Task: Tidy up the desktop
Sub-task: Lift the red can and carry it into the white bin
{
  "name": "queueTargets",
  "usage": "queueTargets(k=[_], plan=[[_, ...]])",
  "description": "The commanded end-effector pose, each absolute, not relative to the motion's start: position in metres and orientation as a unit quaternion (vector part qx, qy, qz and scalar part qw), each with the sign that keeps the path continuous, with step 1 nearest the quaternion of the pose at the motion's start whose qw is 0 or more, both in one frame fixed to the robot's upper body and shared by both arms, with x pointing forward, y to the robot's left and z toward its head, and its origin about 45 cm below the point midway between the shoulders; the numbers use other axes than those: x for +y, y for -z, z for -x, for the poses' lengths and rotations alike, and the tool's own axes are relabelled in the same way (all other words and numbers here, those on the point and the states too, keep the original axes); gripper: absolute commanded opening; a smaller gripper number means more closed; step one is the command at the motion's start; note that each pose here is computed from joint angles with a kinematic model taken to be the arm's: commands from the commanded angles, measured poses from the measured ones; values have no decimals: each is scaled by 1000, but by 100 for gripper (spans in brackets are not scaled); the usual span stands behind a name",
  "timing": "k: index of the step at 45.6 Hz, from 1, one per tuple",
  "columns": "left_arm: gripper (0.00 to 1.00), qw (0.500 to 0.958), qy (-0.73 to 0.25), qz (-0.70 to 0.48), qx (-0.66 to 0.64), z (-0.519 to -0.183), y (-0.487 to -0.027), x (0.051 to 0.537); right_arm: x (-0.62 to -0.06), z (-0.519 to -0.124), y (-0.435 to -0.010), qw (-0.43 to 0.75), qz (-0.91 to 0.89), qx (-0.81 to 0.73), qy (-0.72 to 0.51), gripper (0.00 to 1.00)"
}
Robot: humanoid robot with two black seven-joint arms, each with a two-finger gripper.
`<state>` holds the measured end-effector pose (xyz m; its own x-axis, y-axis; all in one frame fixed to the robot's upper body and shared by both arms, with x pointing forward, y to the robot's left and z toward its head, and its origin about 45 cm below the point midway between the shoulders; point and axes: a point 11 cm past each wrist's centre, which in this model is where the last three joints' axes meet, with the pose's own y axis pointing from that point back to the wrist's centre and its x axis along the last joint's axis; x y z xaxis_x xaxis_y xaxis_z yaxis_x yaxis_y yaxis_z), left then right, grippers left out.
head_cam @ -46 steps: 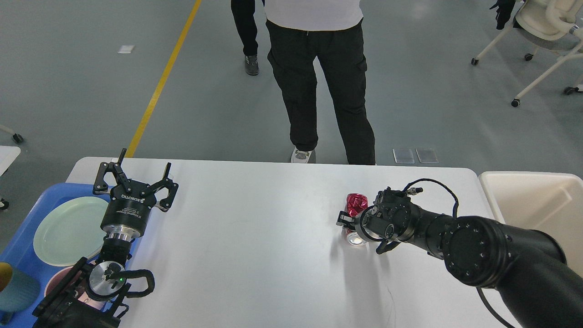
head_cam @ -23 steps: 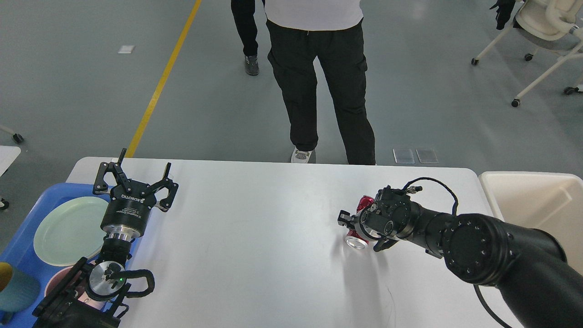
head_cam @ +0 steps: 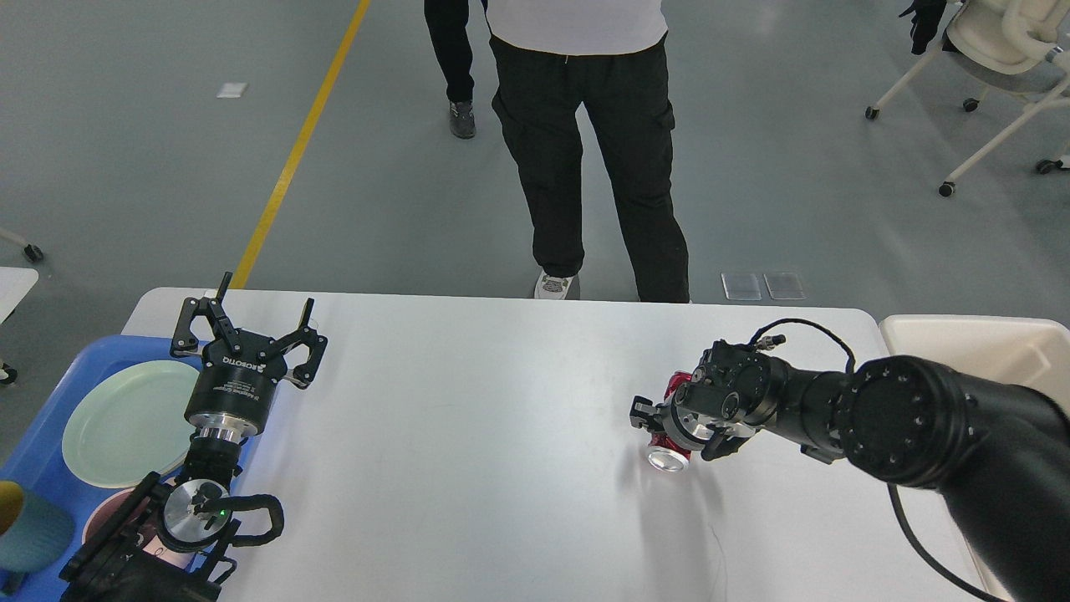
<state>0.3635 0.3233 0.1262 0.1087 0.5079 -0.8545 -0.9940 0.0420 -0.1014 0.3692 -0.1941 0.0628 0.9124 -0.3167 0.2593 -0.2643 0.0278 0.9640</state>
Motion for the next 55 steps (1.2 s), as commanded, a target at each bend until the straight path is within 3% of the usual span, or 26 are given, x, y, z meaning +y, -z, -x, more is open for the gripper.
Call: queueTargets(k=[1, 13, 27, 39, 55], plan=[[96, 645, -583, 373, 325, -364, -126, 323, -203, -361, -102, 697, -699, -158, 35, 0], [96, 644, -583, 373, 325, -364, -126, 323, -223, -346, -245, 723, -687, -68, 28, 0], [96, 644, -583, 373, 325, -364, -126, 323, -256, -333, -326, 704, -702, -107, 19, 0], [96, 644, -583, 373, 326, -363, -126, 323, -315, -329, -313, 710, -682, -163, 67, 0], [96, 644, -583, 373, 326, -363, -126, 323, -523, -316, -235, 714, -587, -350, 157, 0]])
